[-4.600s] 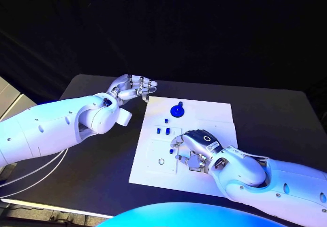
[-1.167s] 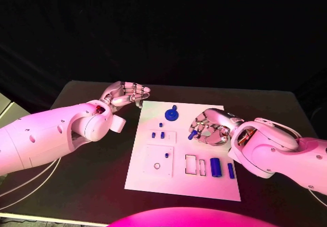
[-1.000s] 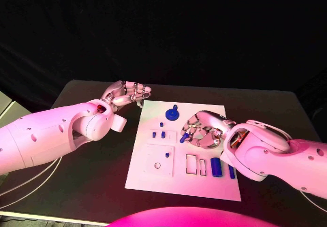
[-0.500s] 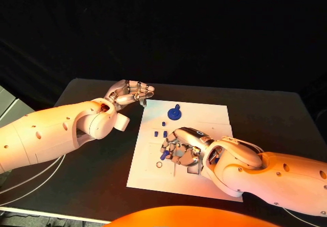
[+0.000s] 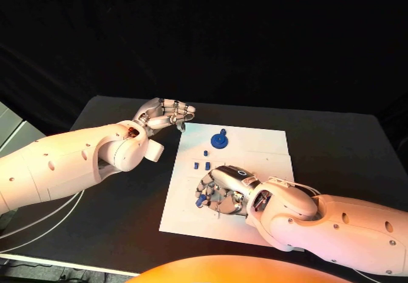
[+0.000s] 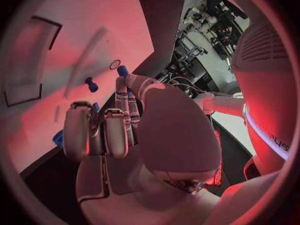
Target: Assemble the parts on the task board
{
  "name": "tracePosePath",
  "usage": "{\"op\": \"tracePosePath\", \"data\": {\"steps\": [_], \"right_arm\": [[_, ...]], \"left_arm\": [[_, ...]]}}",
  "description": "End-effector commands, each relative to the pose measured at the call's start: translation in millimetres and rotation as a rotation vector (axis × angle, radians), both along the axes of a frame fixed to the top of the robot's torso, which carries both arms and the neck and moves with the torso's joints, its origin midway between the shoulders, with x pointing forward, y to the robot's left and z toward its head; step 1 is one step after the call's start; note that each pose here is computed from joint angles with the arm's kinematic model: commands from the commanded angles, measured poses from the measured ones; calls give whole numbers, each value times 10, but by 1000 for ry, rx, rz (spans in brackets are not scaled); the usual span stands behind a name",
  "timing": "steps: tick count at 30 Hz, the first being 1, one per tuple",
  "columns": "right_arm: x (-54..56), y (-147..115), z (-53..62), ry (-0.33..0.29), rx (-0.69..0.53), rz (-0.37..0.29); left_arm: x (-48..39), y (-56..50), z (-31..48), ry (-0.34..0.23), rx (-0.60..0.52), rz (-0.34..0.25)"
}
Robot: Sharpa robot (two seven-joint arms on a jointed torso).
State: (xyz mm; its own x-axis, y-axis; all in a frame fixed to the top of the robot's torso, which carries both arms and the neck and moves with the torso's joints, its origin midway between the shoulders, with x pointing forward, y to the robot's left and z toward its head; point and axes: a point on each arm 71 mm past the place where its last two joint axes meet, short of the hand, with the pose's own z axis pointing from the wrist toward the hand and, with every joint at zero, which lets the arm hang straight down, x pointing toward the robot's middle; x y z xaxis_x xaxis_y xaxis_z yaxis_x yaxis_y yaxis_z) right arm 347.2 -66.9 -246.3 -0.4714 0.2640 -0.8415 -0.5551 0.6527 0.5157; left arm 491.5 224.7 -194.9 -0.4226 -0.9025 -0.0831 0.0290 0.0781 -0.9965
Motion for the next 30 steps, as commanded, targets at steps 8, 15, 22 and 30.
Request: {"op": "tracePosePath", "data": {"steps": [8,15,22,30], "right_arm": [[-14,19,-48,-45,-66,30],[-8,12,-65,-63,-103,24],[-8,7,-69,-81,-123,17],[-15,30,-90,-84,-141,22]], "left_arm": [[-8,-24,6,0,-8,-19],[-8,-19,5,0,-7,-18],[-8,-13,4,1,-6,-17],[-9,-11,4,2,-6,-17]]}}
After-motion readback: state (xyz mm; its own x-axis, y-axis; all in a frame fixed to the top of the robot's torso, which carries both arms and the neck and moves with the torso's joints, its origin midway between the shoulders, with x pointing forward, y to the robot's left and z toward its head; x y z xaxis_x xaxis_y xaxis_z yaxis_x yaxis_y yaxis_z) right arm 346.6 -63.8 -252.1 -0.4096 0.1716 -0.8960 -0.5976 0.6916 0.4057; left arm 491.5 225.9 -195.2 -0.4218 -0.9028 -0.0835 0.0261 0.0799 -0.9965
